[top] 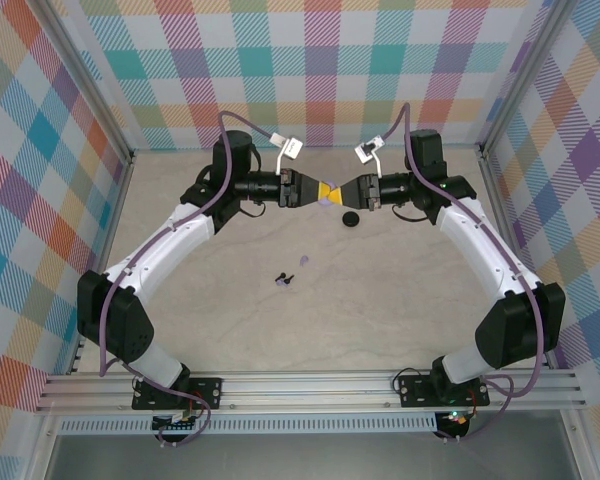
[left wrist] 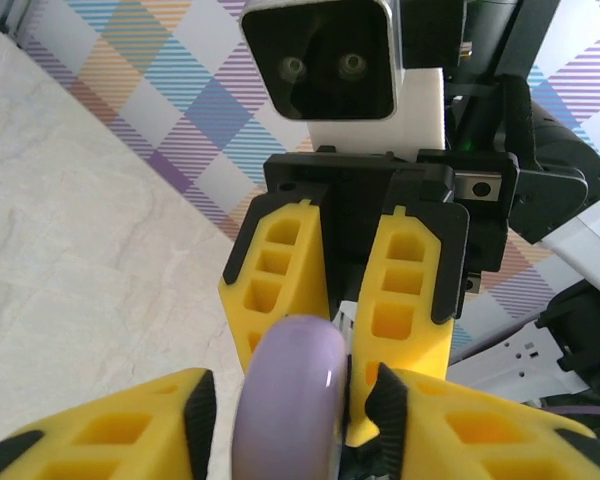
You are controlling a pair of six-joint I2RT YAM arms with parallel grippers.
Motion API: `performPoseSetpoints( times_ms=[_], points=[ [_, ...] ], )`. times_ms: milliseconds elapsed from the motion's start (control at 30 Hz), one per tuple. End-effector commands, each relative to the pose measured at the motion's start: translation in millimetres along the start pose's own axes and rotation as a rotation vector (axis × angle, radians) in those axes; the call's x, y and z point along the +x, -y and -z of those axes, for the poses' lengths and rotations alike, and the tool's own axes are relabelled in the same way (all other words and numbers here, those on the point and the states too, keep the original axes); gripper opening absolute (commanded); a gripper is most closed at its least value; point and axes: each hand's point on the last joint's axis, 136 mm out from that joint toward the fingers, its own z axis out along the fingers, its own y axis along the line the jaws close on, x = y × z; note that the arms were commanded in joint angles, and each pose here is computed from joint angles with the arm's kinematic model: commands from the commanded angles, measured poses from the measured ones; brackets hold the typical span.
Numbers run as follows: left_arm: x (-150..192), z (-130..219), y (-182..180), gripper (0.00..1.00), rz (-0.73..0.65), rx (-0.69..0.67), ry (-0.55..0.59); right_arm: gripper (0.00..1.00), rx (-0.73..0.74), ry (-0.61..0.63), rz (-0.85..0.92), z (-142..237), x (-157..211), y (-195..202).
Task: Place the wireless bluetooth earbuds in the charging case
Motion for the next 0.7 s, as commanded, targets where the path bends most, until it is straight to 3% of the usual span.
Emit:
performPoseSetpoints(
  times_ms=[0, 200, 667],
  points=[
    [-4, 5, 19, 0.51, -0.041, 0.012, 0.001, 0.2, 0.014, 0.046, 0.075, 5, -11, -14],
    [0, 7, 22, 0.51, -0.034, 0.016, -0.003, 0.19, 0.031, 0.071, 0.087, 9, -15, -15],
    [-3, 4, 26, 0.34, -0.031, 0.053, 0.02, 0.22, -0.044, 0.034, 0.085, 7, -8, -26]
  ],
)
